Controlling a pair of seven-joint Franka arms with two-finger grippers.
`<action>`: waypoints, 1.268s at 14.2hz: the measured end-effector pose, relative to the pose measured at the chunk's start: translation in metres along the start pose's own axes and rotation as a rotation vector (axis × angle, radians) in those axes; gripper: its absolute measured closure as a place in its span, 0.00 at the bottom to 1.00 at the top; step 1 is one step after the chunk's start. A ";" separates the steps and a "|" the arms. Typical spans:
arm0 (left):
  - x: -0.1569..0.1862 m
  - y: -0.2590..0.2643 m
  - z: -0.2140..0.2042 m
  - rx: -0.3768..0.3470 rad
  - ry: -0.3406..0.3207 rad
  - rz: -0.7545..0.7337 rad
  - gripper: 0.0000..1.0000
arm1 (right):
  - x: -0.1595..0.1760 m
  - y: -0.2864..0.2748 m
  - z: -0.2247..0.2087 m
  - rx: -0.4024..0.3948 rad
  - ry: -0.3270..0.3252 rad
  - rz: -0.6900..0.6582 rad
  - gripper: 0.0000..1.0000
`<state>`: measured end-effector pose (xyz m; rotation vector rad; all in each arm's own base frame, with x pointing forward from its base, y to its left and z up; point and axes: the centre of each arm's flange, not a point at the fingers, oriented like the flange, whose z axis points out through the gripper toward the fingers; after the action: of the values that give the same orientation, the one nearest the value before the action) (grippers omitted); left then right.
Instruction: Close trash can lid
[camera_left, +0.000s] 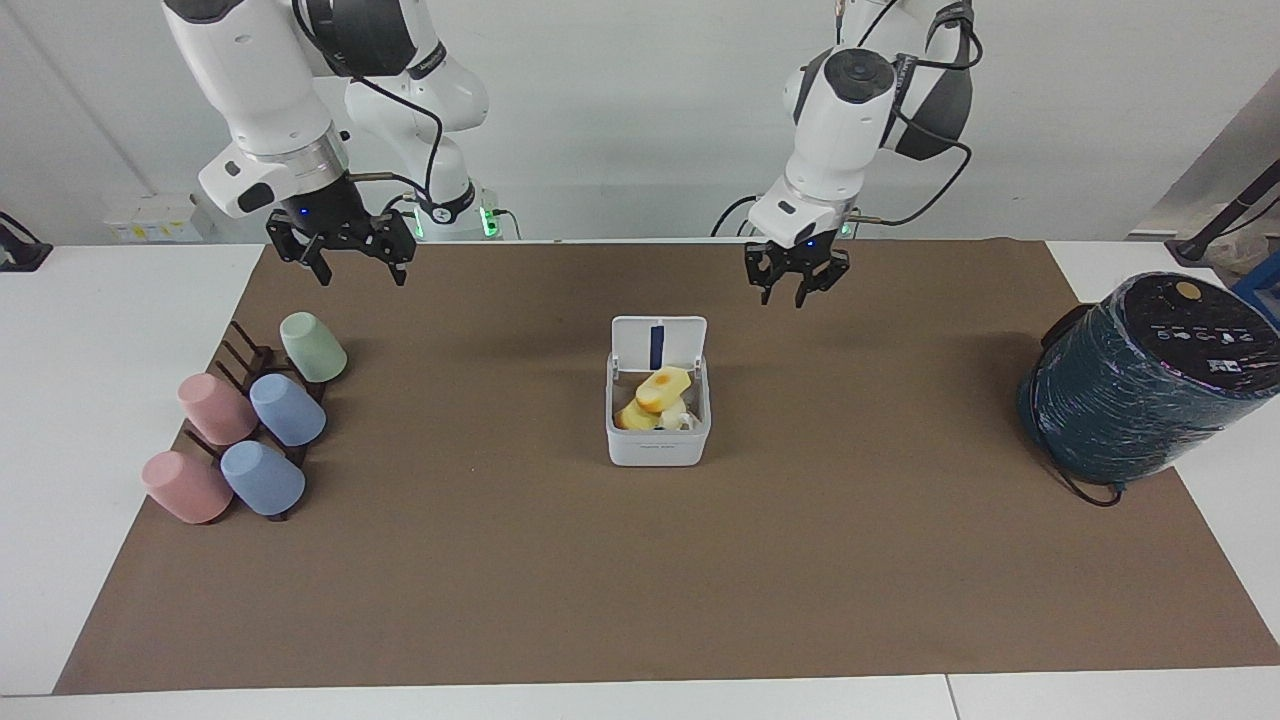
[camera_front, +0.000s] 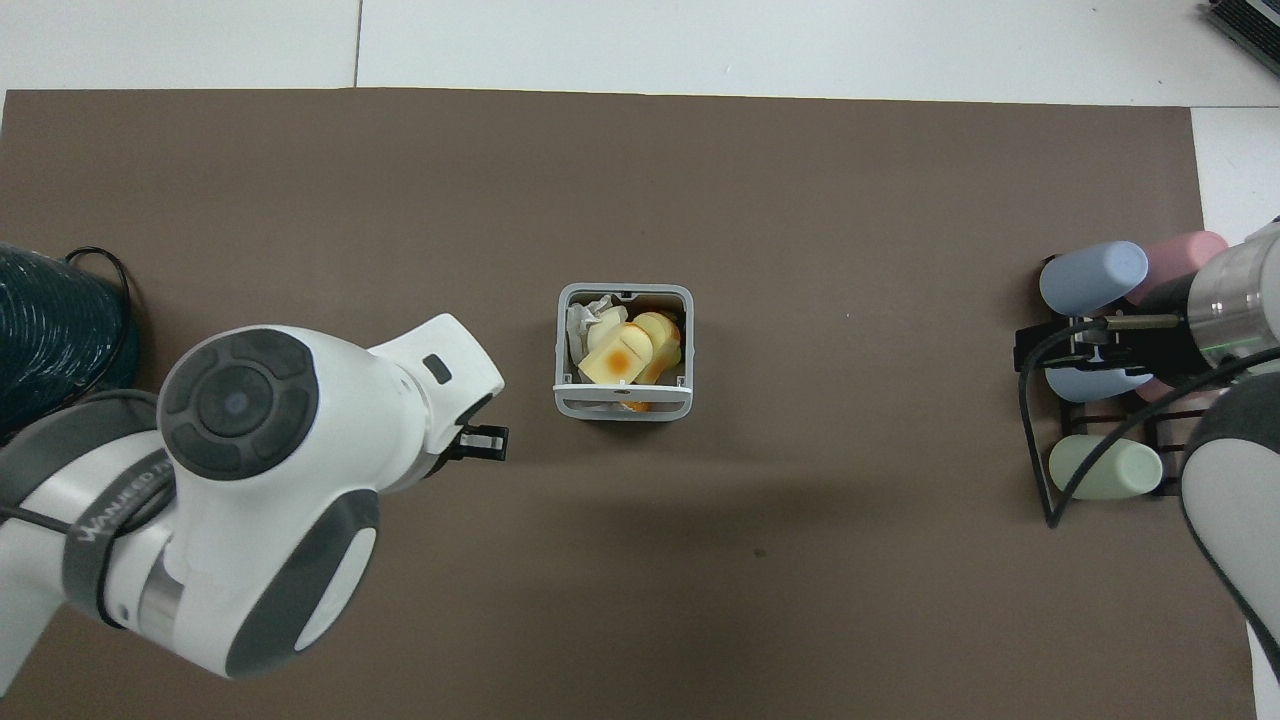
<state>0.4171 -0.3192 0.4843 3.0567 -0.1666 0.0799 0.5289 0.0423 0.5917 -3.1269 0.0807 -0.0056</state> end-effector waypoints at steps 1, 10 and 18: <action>-0.007 0.016 0.006 -0.018 0.022 -0.023 0.65 | 0.000 0.000 0.000 0.000 0.000 0.000 0.00; 0.037 0.035 0.036 -0.206 0.282 -0.155 0.81 | 0.000 0.000 0.000 0.000 0.000 0.000 0.00; 0.079 0.028 0.071 -0.227 0.344 -0.199 0.83 | 0.000 0.000 0.000 0.000 0.000 0.000 0.00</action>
<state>0.4960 -0.3613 0.4204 2.7607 0.1402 0.5286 0.5289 0.0423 0.5917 -3.1268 0.0807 -0.0056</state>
